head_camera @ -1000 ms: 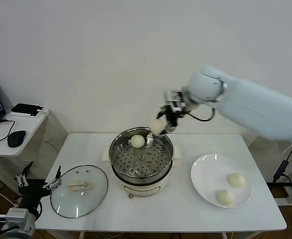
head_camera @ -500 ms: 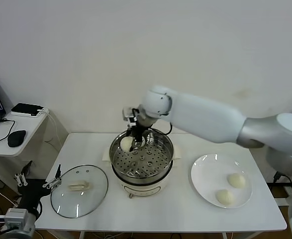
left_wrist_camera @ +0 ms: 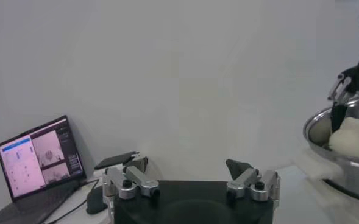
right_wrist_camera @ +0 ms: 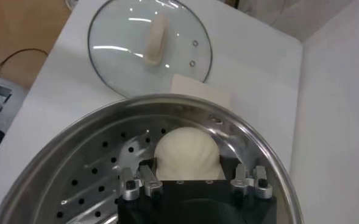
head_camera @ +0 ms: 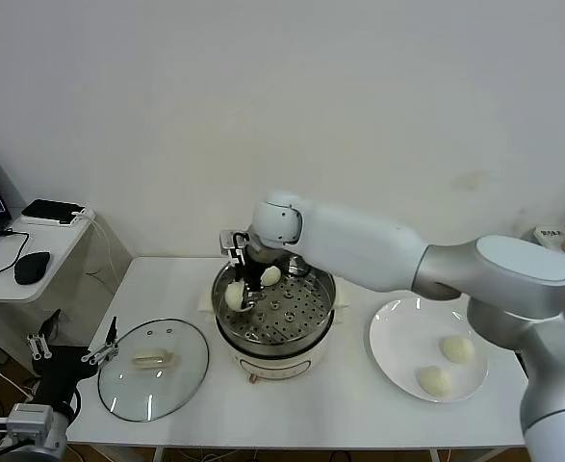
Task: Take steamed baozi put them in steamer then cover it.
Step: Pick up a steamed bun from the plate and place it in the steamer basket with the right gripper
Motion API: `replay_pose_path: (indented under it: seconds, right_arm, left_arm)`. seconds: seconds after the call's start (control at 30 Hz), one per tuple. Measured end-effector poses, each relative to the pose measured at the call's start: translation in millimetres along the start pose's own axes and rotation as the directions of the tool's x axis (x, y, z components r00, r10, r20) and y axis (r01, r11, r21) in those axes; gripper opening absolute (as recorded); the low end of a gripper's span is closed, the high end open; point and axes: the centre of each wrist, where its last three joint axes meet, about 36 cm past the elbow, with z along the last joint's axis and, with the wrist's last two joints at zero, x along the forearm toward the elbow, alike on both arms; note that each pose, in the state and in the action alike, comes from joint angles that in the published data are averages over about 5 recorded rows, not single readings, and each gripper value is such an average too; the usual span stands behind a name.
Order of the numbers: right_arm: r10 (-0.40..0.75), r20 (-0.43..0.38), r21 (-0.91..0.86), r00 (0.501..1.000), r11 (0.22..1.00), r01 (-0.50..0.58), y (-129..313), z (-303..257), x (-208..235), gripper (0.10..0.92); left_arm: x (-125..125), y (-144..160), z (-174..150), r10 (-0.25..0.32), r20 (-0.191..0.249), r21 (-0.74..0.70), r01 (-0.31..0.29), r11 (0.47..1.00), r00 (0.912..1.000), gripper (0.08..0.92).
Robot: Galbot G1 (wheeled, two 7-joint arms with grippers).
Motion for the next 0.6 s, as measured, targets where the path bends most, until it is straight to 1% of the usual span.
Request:
replay_pose_path:
  seconds: [0.1, 0.17, 0.27, 0.37, 0.6]
  right_arm:
    - [-0.002, -0.01, 0.0, 1.0, 1.0, 0.002, 0, 1, -2, 0.656]
    - [-0.004, -0.014, 0.002, 1.0, 1.0, 0.004, 0, 2, -2, 0.678]
    - [-0.007, -0.017, 0.008, 1.0, 1.0, 0.007, -1, 3, -1, 0.751]
    - [-0.008, -0.019, 0.023, 1.0, 1.0, 0.009, -1, 4, 5, 0.807]
    - [-0.007, -0.032, 0.087, 0.999, 0.996, 0.01, -2, 12, 33, 0.823]
  left_arm:
    - [0, 0, 0, 0.001, 0.0, 0.0, -0.001, 1.0, 1.0, 0.823]
    - [-1, 0, 0, 0.002, 0.001, 0.0, -0.002, 1.0, 1.0, 0.823]
    - [-1, -1, 0, 0.004, 0.001, 0.002, -0.004, 1.0, 1.0, 0.823]
    - [-1, -2, 0, 0.007, 0.002, 0.003, -0.007, 1.0, 1.0, 0.823]
    - [-2, -1, -1, 0.01, 0.006, 0.001, -0.01, 1.0, 0.9999, 0.823]
